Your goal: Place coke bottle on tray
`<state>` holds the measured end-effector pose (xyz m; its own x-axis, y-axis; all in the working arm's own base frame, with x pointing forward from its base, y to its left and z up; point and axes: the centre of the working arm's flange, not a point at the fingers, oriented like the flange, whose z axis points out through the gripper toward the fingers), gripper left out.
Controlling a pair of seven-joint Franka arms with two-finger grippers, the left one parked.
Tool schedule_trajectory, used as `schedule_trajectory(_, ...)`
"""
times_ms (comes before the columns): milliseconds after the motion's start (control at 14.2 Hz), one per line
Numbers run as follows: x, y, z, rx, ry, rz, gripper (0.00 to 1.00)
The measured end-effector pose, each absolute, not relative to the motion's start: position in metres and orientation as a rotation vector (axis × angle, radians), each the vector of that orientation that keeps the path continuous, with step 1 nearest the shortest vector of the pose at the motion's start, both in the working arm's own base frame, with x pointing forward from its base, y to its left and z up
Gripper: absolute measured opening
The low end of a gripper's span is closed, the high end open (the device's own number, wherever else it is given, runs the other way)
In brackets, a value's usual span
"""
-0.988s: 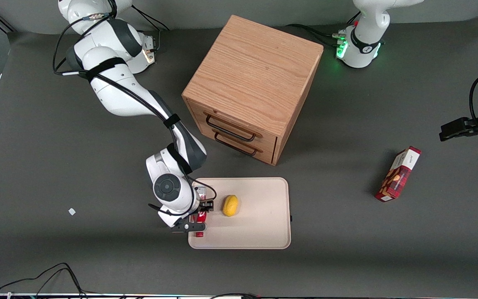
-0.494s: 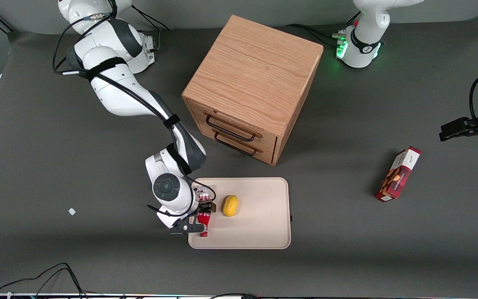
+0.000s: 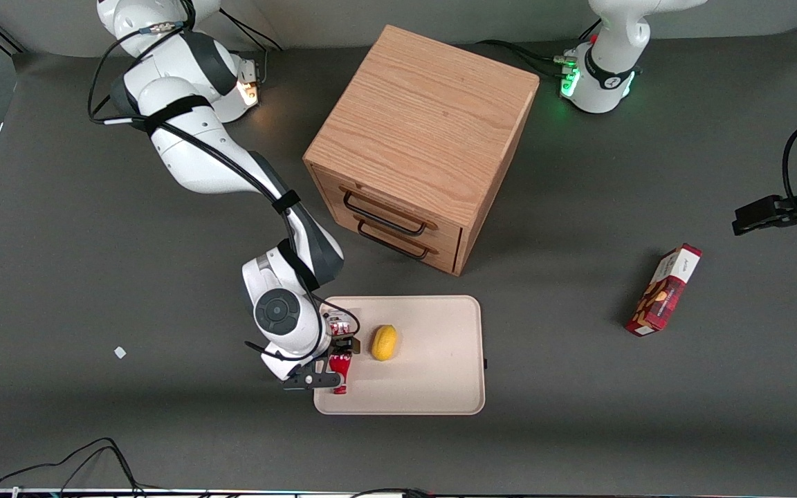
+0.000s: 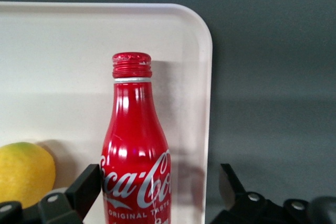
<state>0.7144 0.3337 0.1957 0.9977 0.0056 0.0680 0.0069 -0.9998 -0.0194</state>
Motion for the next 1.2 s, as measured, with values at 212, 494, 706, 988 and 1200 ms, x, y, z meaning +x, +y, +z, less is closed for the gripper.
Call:
schedule_trajectory(212, 0.715, 0.334, 0.199, -3.121, -0.009, -0.105, 1.0)
schedule_trajectory(494, 0.713, 0.328, 0.251, -3.136, 0.031, 0.003, 1.0)
schedule_trajectory(706, 0.703, 0.302, 0.311, -3.139, 0.082, 0.069, 1.0)
schedule_trajectory(988, 0.661, 0.244, 0.37, -3.161, 0.139, 0.131, 1.0)
schedule_trajectory(1200, 0.618, 0.195, 0.414, -3.158, 0.119, 0.179, 1.0)
